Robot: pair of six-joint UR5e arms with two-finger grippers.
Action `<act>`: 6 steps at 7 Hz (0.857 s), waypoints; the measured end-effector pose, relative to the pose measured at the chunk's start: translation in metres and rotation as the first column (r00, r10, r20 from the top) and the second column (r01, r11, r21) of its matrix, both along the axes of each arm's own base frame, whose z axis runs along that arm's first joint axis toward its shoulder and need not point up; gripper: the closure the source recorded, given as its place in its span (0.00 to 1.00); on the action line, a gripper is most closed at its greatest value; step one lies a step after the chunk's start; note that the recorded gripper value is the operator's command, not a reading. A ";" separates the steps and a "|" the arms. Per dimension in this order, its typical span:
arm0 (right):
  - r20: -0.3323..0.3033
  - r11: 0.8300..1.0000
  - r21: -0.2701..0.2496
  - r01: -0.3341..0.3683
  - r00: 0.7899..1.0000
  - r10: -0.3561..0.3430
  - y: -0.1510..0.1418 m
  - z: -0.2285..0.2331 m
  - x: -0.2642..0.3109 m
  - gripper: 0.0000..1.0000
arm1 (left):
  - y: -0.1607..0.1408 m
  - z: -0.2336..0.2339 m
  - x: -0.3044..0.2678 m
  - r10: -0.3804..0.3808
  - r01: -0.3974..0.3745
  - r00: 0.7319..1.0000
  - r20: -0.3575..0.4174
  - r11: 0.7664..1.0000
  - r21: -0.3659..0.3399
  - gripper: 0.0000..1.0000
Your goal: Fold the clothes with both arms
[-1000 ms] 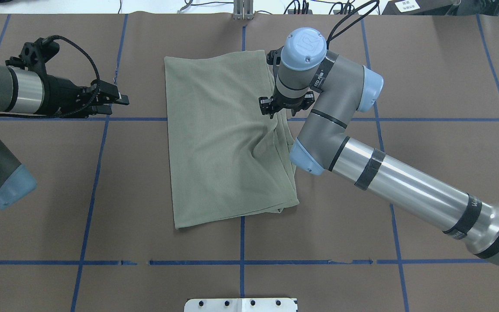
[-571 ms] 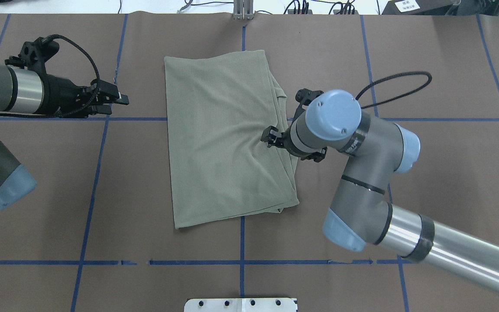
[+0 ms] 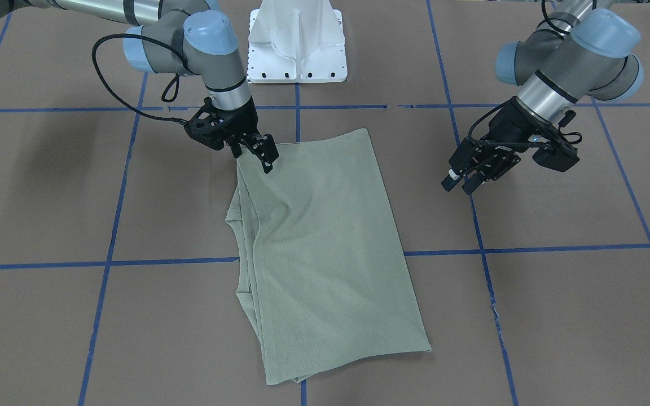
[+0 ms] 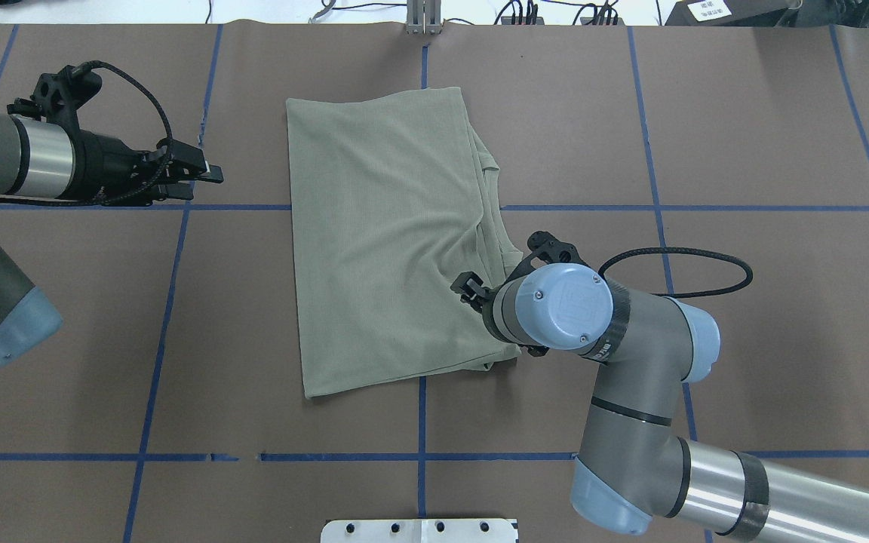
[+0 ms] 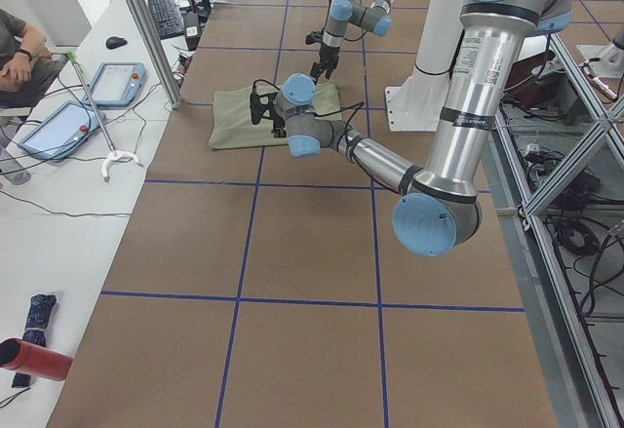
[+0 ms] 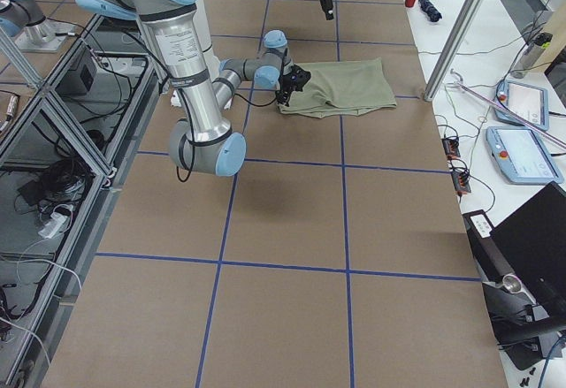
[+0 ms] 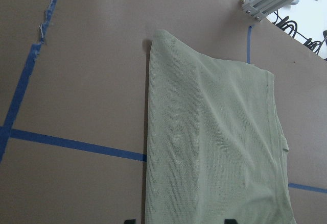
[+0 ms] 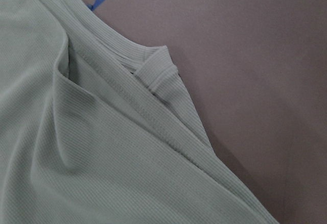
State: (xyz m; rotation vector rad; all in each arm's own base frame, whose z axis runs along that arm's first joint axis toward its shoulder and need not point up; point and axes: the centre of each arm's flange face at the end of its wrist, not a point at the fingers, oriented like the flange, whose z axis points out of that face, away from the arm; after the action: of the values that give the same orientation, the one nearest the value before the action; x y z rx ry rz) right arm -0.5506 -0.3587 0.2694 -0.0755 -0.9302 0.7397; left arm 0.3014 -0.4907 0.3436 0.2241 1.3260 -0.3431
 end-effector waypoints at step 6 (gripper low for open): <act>-0.030 0.999 -0.033 0.009 1.000 -0.010 0.015 0.019 -0.018 0.08 | 0.000 0.001 0.000 -0.003 0.003 1.000 0.001 1.000 0.000 0.35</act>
State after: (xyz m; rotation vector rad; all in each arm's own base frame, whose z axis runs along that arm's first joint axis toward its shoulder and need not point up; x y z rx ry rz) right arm -0.5690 -0.3433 0.2882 -0.0974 -0.8890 0.7456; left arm 0.3010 -0.4904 0.3441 0.2261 1.3247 -0.3453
